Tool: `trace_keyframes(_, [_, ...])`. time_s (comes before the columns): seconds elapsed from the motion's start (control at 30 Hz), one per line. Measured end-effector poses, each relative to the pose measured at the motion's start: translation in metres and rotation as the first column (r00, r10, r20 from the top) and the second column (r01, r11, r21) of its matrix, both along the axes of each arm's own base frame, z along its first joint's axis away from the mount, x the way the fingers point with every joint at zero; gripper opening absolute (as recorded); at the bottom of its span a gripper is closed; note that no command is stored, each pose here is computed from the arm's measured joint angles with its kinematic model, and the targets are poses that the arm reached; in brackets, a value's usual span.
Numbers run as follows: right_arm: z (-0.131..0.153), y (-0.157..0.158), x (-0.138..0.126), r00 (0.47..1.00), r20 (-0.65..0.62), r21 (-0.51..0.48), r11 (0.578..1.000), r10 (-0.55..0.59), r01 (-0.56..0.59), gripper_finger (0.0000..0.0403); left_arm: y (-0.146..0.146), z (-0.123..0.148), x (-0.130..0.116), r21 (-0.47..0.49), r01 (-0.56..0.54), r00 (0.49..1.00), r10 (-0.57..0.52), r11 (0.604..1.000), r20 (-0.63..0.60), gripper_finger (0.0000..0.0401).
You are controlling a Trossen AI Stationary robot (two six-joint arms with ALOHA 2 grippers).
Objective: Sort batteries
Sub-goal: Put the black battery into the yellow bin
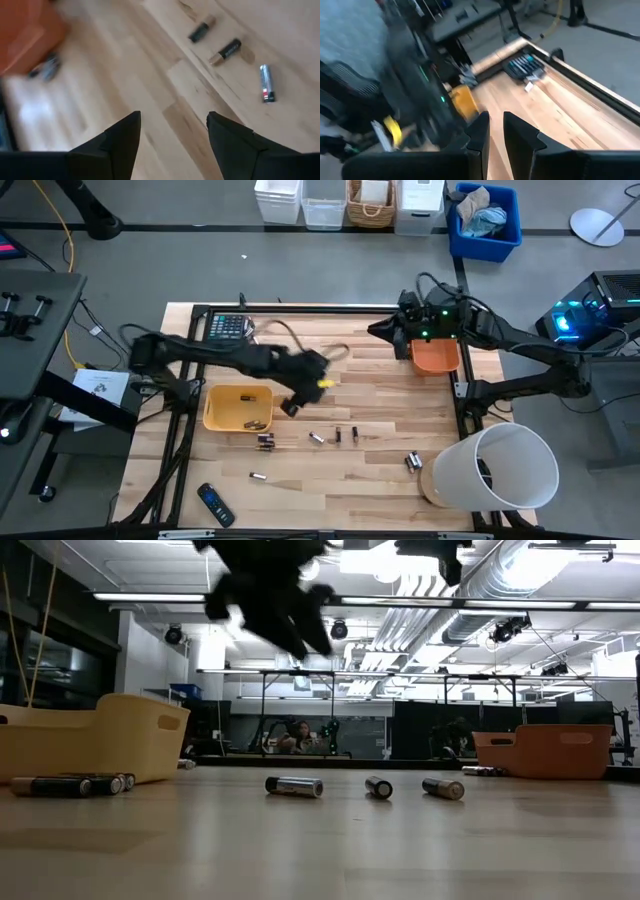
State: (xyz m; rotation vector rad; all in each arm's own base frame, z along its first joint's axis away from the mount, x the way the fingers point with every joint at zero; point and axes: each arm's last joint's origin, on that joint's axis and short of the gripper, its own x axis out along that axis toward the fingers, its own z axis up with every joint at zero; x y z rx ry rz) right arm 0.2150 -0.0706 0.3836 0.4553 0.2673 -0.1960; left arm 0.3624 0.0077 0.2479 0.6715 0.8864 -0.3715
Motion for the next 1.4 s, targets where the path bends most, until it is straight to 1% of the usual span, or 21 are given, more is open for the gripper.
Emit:
trace_keyframes(0.07, [0.008, 0.003, -0.006, 0.998, 0.055, 0.016, 1.000, 0.004, -0.005, 0.0051, -0.009, -0.018, 0.018, 0.032, 0.072, 0.997, -0.070, 0.997, -0.043, 0.0218])
trace_keyframes(0.13, [0.016, 0.005, -0.013, 0.994, 0.110, 0.034, 0.999, 0.008, -0.012, 0.0051, -0.018, -0.029, 0.032, 0.057, 0.136, 0.989, -0.132, 0.989, -0.064, 0.0217])
trace_keyframes(0.23, [0.025, 0.010, -0.023, 0.986, 0.169, 0.042, 0.999, 0.012, -0.019, 0.0051, -0.035, -0.036, 0.049, 0.051, 0.217, 0.976, -0.215, 0.975, -0.040, 0.0210])
trace_keyframes(0.37, [0.029, 0.015, -0.030, 0.981, 0.194, 0.040, 0.999, 0.022, -0.030, 0.0051, -0.054, -0.047, 0.065, 0.002, 0.370, 0.928, -0.370, 0.929, 0.032, 0.0199])
trace_keyframes(0.43, [0.031, 0.015, -0.030, 0.978, 0.208, 0.064, 0.997, 0.016, -0.030, 0.0051, -0.061, -0.060, 0.069, 0.017, 0.409, 0.912, -0.409, 0.912, 0.017, 0.0196])
trace_keyframes(0.5, [0.031, 0.015, -0.030, 0.977, 0.212, 0.081, 0.996, 0.010, -0.028, 0.0051, -0.064, -0.076, 0.072, 0.057, 0.443, 0.896, -0.443, 0.895, -0.026, 0.0193])
trace_keyframes(0.6, [0.030, 0.015, -0.028, 0.977, 0.212, 0.079, 0.997, 0.010, -0.028, 0.0051, -0.067, -0.092, 0.073, 0.084, 0.451, 0.892, -0.445, 0.888, -0.080, 0.0193])
trace_keyframes(0.73, [0.029, 0.013, -0.027, 0.979, 0.201, 0.077, 0.997, -0.025, 0.010, 0.0051, -0.067, -0.095, 0.073, 0.094, 0.477, 0.878, -0.470, 0.874, -0.088, 0.0193])
trace_keyframes(0.83, [0.029, 0.012, -0.027, 0.978, 0.202, 0.073, 0.997, -0.051, 0.037, 0.0051, -0.064, -0.098, 0.075, 0.063, 0.463, 0.885, -0.459, 0.884, -0.076, 0.0193])
trace_keyframes(0.93, [0.029, 0.012, -0.027, 0.977, 0.203, 0.094, 0.995, -0.058, 0.039, 0.0051, -0.061, -0.109, 0.077, 0.019, 0.460, 0.885, -0.457, 0.888, -0.083, 0.0192])
trace_keyframes(1.1, [0.029, 0.012, -0.027, 0.977, 0.205, 0.102, 0.994, -0.058, 0.038, 0.0051, -0.058, -0.124, 0.080, 0.005, 0.459, 0.884, -0.456, 0.888, -0.102, 0.0184])
trace_keyframes(1.17, [0.030, 0.012, -0.027, 0.976, 0.211, 0.100, 0.994, -0.058, 0.037, 0.0051, -0.057, -0.130, 0.080, -0.020, 0.456, 0.883, -0.455, 0.890, -0.110, 0.0166])
trace_keyframes(1.23, [0.030, 0.012, -0.027, 0.976, 0.211, 0.100, 0.994, -0.057, 0.037, 0.0051, -0.057, -0.133, 0.079, -0.052, 0.451, 0.882, -0.454, 0.891, -0.130, 0.0133])
trace_keyframes(1.27, [0.030, 0.012, -0.027, 0.976, 0.211, 0.100, 0.994, -0.057, 0.036, 0.0051, -0.057, -0.134, 0.077, -0.076, 0.445, 0.881, -0.451, 0.892, -0.140, 0.0110])
trace_keyframes(1.37, [0.030, 0.012, -0.027, 0.976, 0.211, 0.100, 0.994, -0.056, 0.036, 0.0051, -0.057, -0.132, 0.073, -0.143, 0.373, 0.901, -0.394, 0.917, -0.180, 0.0034])
trace_keyframes(1.4, [0.030, 0.012, -0.027, 0.976, 0.211, 0.097, 0.995, -0.055, 0.035, 0.0051, -0.057, -0.131, 0.072, -0.164, 0.332, 0.912, -0.360, 0.929, -0.196, 0.0030])
